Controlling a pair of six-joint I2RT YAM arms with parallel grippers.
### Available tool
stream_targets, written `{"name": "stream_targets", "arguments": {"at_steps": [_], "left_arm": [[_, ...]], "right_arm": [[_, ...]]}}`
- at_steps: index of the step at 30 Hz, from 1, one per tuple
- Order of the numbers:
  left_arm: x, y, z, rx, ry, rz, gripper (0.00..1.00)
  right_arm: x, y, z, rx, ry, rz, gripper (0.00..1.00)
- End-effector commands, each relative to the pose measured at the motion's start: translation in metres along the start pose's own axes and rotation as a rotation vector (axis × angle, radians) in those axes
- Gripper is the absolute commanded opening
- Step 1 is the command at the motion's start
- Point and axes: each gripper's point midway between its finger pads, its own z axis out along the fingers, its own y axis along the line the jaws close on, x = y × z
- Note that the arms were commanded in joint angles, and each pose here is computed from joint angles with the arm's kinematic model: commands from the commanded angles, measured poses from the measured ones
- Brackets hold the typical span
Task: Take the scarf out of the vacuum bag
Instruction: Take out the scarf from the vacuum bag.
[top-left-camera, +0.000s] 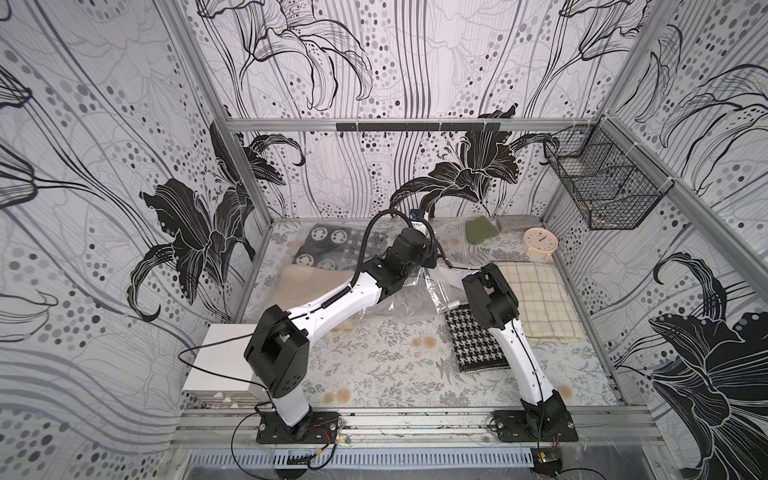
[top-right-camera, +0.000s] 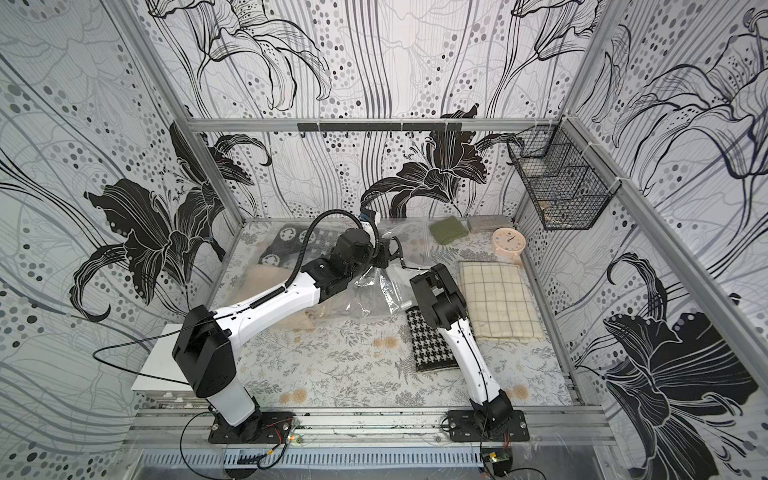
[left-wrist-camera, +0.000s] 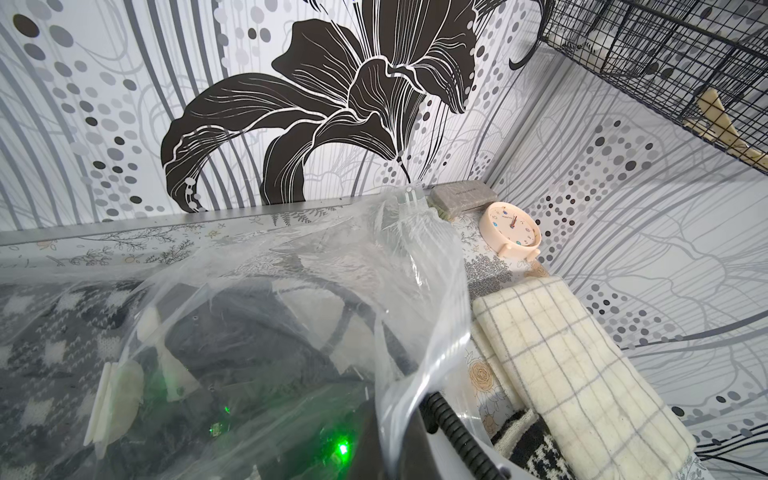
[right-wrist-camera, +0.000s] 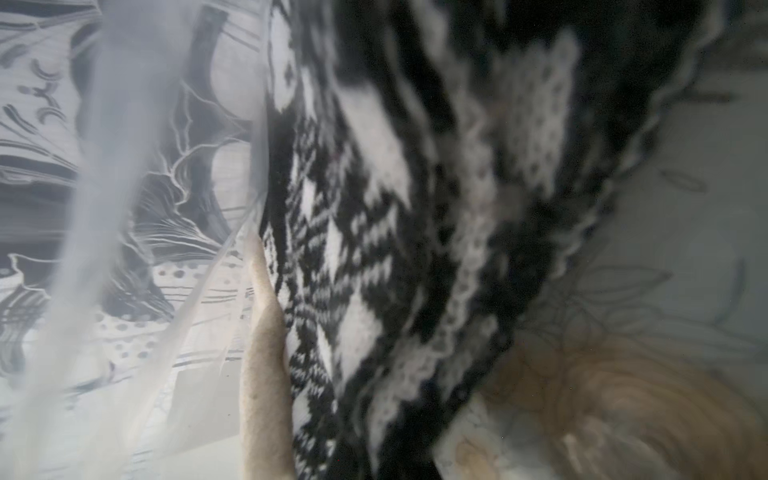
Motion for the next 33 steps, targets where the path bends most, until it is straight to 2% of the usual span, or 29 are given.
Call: {"name": "stream_targets", "arguments": {"at_steps": [1, 5, 8, 11, 15, 18, 21, 23, 25, 27, 29, 33], "left_arm": [[-0.018, -0.004, 0.001, 0.008, -0.058, -0.003, 0.00], [-0.019, -0.004, 0.001, 0.009, -0.058, -0.005, 0.00], [-0.019, -0.004, 0.000, 0.008, -0.058, -0.006, 0.00], [-0.019, -0.002, -0.001, 0.003, -0.060, -0.007, 0.00], [-0.018, -0.001, -0.001, 0.001, -0.058, -0.006, 0.00], [-0.018, 0.001, -0.001, -0.003, -0.059, -0.007, 0.00], [-0.016, 0.001, 0.001, -0.002, -0.054, -0.008, 0.00], [-0.015, 0.002, 0.003, -0.002, -0.051, -0.011, 0.00], [-0.015, 0.001, 0.003, 0.001, -0.052, -0.013, 0.00], [-0.015, 0.001, 0.003, 0.005, -0.052, -0.012, 0.00], [-0.014, 0.000, 0.003, 0.005, -0.050, -0.013, 0.00], [-0.014, 0.000, 0.003, 0.006, -0.050, -0.014, 0.00]], "right_arm": [[-0.009, 0.021, -0.022, -0.018, -0.018, -0.034, 0.00], [-0.006, 0.023, -0.025, -0.051, -0.001, -0.025, 0.00], [0.000, 0.011, -0.027, 0.026, 0.026, -0.037, 0.00], [0.002, 0.017, -0.035, -0.024, 0.021, -0.030, 0.00], [0.016, 0.000, -0.046, 0.143, 0.065, -0.098, 0.00], [0.012, 0.004, -0.059, 0.064, 0.026, -0.064, 0.00], [0.019, 0.000, -0.061, 0.093, 0.069, -0.071, 0.00], [0.018, 0.010, -0.064, -0.004, 0.042, -0.047, 0.00], [0.021, 0.004, -0.064, 0.027, 0.058, -0.046, 0.00], [0.023, -0.003, -0.063, 0.088, 0.074, -0.060, 0.11], [0.019, -0.001, -0.065, 0.056, 0.058, -0.034, 0.23], [0.015, 0.001, -0.067, 0.059, 0.048, -0.040, 0.30]]}}
